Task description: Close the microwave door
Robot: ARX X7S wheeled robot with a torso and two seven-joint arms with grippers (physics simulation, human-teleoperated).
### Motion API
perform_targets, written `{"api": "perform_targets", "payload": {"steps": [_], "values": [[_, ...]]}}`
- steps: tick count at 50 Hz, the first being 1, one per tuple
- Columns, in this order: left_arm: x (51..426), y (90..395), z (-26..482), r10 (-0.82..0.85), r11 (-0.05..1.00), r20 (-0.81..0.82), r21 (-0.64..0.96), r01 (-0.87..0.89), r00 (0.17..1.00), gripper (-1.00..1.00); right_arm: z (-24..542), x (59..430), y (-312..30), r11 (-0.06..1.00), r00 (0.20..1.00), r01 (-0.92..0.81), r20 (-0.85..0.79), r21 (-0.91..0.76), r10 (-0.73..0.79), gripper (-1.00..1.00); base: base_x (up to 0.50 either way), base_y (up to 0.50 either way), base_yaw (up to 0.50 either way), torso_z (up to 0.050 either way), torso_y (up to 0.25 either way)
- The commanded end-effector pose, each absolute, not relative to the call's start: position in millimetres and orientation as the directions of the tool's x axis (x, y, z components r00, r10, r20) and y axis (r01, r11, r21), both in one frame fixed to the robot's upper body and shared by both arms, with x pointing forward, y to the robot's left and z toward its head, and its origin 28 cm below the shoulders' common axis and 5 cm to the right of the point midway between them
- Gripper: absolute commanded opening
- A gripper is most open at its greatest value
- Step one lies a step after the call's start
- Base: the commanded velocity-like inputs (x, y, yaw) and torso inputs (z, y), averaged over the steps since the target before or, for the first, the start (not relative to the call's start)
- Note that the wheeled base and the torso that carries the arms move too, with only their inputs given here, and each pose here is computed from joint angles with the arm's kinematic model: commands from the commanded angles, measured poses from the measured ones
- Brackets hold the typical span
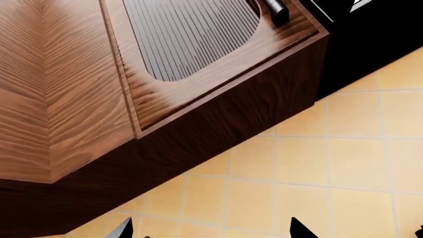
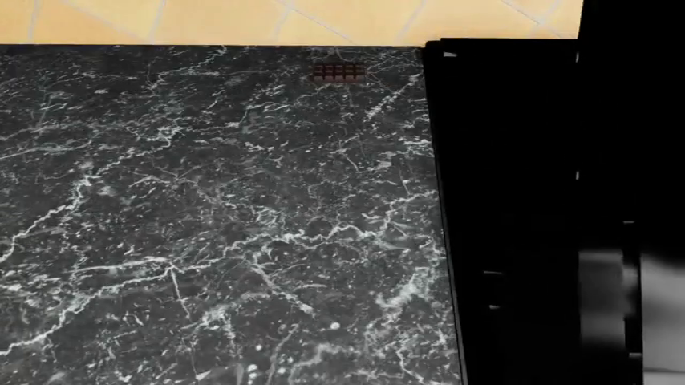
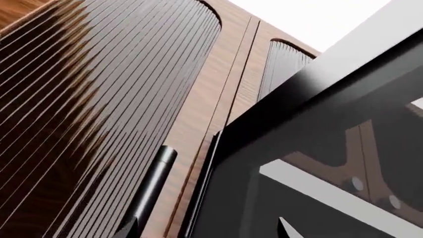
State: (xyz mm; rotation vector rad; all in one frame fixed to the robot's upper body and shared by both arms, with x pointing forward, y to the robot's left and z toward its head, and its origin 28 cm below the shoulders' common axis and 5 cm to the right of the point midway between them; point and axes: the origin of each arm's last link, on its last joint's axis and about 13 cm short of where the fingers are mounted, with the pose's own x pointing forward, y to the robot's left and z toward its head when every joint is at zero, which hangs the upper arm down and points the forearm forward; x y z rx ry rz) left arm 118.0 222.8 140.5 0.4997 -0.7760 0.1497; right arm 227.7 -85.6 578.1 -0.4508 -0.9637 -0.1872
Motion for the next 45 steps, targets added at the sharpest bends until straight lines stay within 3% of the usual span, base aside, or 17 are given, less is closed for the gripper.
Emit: {"api": "perform_targets", "payload": {"steps": [1, 26, 45], "values": [[117, 223, 142, -0.054, 0.875, 0.705, 0.375, -0.307, 0.707, 1.0, 590, 240, -98, 0.907, 0.588, 0.354, 0.808, -0.227, -0.027, 1.0, 0.0, 0.0, 0.0, 0.0, 0.0], [119, 226, 145, -0.056, 0.877, 0.708, 0.372, -0.304, 0.704, 1.0, 566, 278, -129, 0.953, 0.686, 0.297, 0.708, -0.056, -0.172, 1.0, 0.0, 0.0, 0.0, 0.0, 0.0], [121, 228, 147, -0.057, 0.876, 0.709, 0.374, -0.306, 0.703, 1.0, 562, 281, -144, 0.949, 0.709, 0.314, 0.661, 0.015, -0.245, 1.0, 0.0, 0.0, 0.0, 0.0, 0.0]]}}
